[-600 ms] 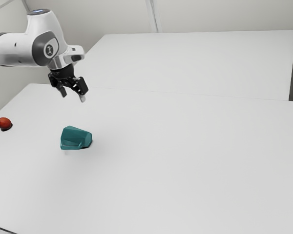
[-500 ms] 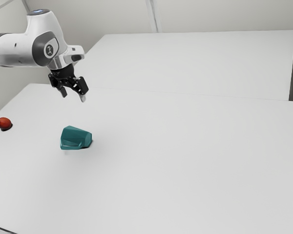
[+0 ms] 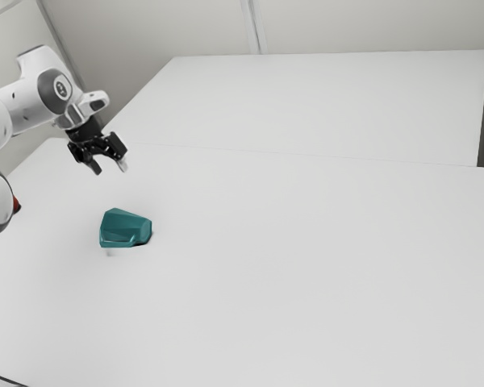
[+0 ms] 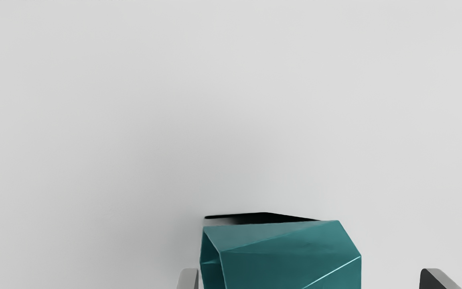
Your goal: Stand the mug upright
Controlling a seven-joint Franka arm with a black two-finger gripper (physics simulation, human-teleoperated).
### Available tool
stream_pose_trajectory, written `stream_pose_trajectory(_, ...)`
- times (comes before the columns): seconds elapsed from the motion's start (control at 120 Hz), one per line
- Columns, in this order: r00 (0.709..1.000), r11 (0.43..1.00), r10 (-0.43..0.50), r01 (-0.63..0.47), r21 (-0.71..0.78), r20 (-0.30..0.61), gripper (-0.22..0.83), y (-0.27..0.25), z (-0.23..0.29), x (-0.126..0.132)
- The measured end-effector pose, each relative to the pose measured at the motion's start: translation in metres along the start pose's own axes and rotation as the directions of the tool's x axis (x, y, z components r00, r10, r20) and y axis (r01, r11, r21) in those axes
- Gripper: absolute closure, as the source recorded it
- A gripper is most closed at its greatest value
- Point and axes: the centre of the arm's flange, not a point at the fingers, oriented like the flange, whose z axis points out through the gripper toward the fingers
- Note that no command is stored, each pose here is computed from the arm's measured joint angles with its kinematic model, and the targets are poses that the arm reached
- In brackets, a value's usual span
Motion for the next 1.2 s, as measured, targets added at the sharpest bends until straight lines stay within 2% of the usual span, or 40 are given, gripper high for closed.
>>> stream_pose_trajectory(0.083,1.000,0.999,0.005,-0.004,-0.050,0.020,0.00,-0.025,0.010,0.004)
stream_pose_trajectory(0.183,0.998,0.992,0.012,-0.004,-0.126,0.058,0.00,-0.047,0.025,-0.006)
stream_pose_trajectory(0.467,0.989,0.969,0.048,-0.012,-0.248,0.139,0.00,-0.069,0.039,-0.038)
stream_pose_trajectory(0.625,0.983,0.944,0.055,0.007,-0.330,0.177,0.00,-0.082,0.067,-0.046)
stream_pose_trajectory(0.8,0.981,0.917,0.061,0.018,-0.399,0.185,0.00,-0.092,0.087,-0.051)
stream_pose_trajectory(1.2,0.993,0.826,0.050,0.019,-0.563,0.108,0.00,-0.094,0.113,-0.054)
